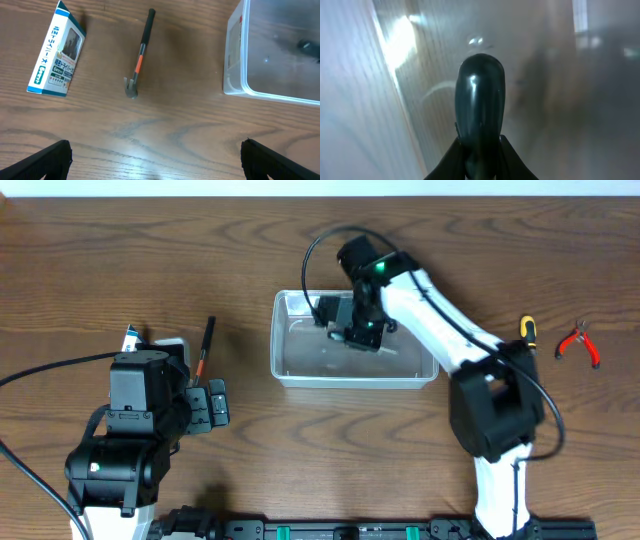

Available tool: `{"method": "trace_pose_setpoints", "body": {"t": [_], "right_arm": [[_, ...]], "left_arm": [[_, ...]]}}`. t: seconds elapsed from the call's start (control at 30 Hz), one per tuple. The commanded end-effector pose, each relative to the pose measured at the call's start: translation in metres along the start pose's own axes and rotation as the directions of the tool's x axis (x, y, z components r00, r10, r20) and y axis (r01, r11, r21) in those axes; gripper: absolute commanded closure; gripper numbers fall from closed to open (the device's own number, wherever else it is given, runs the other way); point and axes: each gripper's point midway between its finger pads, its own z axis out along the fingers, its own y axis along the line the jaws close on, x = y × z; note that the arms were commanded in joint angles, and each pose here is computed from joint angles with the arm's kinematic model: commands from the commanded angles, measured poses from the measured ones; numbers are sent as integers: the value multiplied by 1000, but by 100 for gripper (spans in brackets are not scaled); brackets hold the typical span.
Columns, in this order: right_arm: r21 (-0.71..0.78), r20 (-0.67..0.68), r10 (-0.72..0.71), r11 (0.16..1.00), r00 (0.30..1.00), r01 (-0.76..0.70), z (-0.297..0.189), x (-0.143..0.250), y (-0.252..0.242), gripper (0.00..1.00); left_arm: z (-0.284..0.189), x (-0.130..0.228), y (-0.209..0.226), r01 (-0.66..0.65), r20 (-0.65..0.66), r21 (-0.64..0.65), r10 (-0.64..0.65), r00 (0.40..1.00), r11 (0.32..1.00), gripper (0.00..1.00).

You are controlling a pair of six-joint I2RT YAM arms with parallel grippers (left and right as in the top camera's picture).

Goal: Pack container
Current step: 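Carry the screwdriver into the container and open the right gripper, then move the right gripper to the stubby yellow screwdriver and grasp it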

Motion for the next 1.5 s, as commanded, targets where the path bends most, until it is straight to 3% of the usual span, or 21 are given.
{"method": "trace_pose_setpoints", "body": {"t": [0.0,0.17,0.4,0.6,0.77,0.87,1.0,1.07,1.1,1.13,1.2,1.3,1.37,1.47], "right_arm": [[-35,17,-21,999,1000,22,6,-4,5,96],[-42,10,-20,999,1000,20,10,-3,5,94],[-44,9,-18,999,1000,18,10,-2,5,83],[-43,9,-17,999,1000,17,10,-2,5,49],[-16,33,22,1000,999,-22,6,-6,-2,42],[44,80,81,995,993,-85,-20,-14,-15,42],[249,174,226,931,958,-265,-99,-12,-51,41],[347,268,350,834,898,-428,-151,4,-70,39],[376,330,429,758,841,-534,-178,18,-79,27],[383,389,494,681,778,-624,-200,34,-85,1],[345,487,619,511,616,-787,-237,77,-91,1],[264,526,765,269,372,-926,-266,156,-86,1],[233,498,826,164,262,-959,-271,206,-77,1],[230,435,883,79,175,-970,-265,264,-68,1]], "left_arm": [[-10,-9,1,-4,32,-8,4,999,1000,2],[-44,-34,12,45,102,-33,-41,994,998,2],[-89,-67,48,155,133,-130,-138,982,979,2],[-78,-69,57,180,64,-155,-172,983,971,2],[-77,-69,58,180,61,-156,-173,983,971,2],[-77,-70,58,173,63,-156,-165,984,973,2],[-77,-70,58,155,61,-157,-147,987,975,2],[-77,-70,58,155,61,-157,-147,987,975,2],[-77,-70,58,155,62,-157,-147,987,975,2],[-77,-70,58,155,62,-157,-147,987,975,2],[-77,-71,58,155,65,-157,-147,987,975,2],[-77,-73,58,155,71,-156,-146,987,975,2],[-77,-73,58,155,73,-156,-146,987,975,2],[-77,-75,58,156,79,-156,-145,986,975,2]]}}
